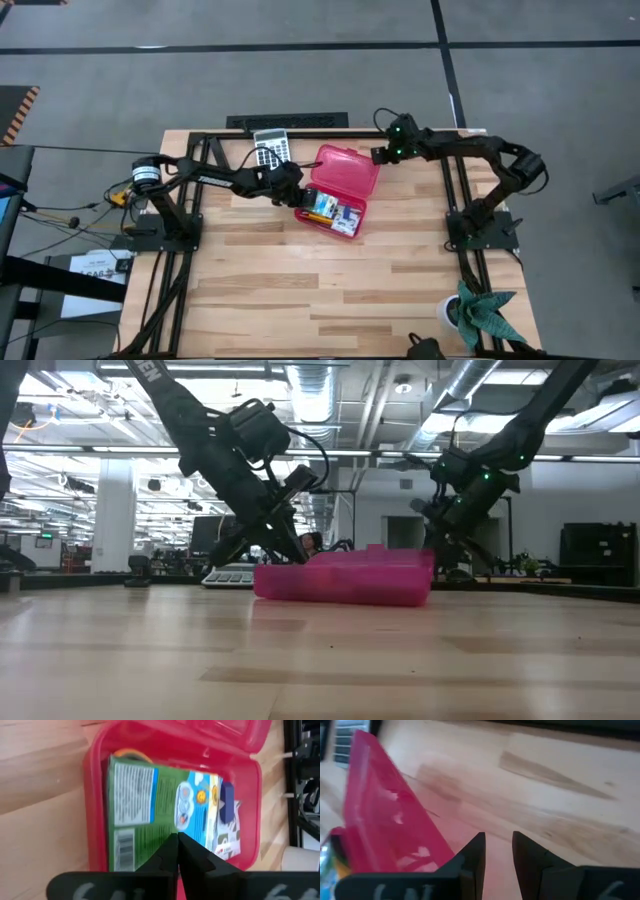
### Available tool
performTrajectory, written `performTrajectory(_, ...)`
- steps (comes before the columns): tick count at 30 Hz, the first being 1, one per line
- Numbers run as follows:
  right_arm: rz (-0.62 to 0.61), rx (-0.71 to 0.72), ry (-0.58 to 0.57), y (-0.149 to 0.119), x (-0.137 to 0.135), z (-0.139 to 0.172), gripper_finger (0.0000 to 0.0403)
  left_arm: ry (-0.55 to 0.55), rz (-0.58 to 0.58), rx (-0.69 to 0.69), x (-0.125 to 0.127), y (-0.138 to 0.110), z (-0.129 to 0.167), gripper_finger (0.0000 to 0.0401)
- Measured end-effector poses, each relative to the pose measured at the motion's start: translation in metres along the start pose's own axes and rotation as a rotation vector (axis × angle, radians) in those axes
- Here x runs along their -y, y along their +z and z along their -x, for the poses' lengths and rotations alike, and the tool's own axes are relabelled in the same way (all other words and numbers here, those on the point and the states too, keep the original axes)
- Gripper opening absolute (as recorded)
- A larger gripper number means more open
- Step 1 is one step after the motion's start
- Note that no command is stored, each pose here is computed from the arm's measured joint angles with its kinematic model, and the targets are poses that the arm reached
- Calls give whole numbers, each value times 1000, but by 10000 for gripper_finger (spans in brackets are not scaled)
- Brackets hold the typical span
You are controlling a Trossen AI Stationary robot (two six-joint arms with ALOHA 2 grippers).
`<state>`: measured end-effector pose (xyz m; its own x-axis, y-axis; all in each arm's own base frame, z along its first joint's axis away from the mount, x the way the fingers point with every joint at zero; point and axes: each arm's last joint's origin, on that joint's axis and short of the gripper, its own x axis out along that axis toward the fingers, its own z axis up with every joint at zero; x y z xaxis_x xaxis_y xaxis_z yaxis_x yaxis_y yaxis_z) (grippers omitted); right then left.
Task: Pack school essentials
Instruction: Close the supply box
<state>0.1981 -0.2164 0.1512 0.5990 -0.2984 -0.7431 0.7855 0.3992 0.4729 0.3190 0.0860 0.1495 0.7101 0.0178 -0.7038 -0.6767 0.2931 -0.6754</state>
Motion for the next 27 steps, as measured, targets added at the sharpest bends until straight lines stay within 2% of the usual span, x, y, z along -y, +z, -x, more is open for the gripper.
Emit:
performTrajectory(12,127,74,119,-3,-39,31,102,17,10,25,-1,1,-1,0)
performTrajectory(27,340,49,299,-38,-98,63,102,5,7,34,1,2,1,0)
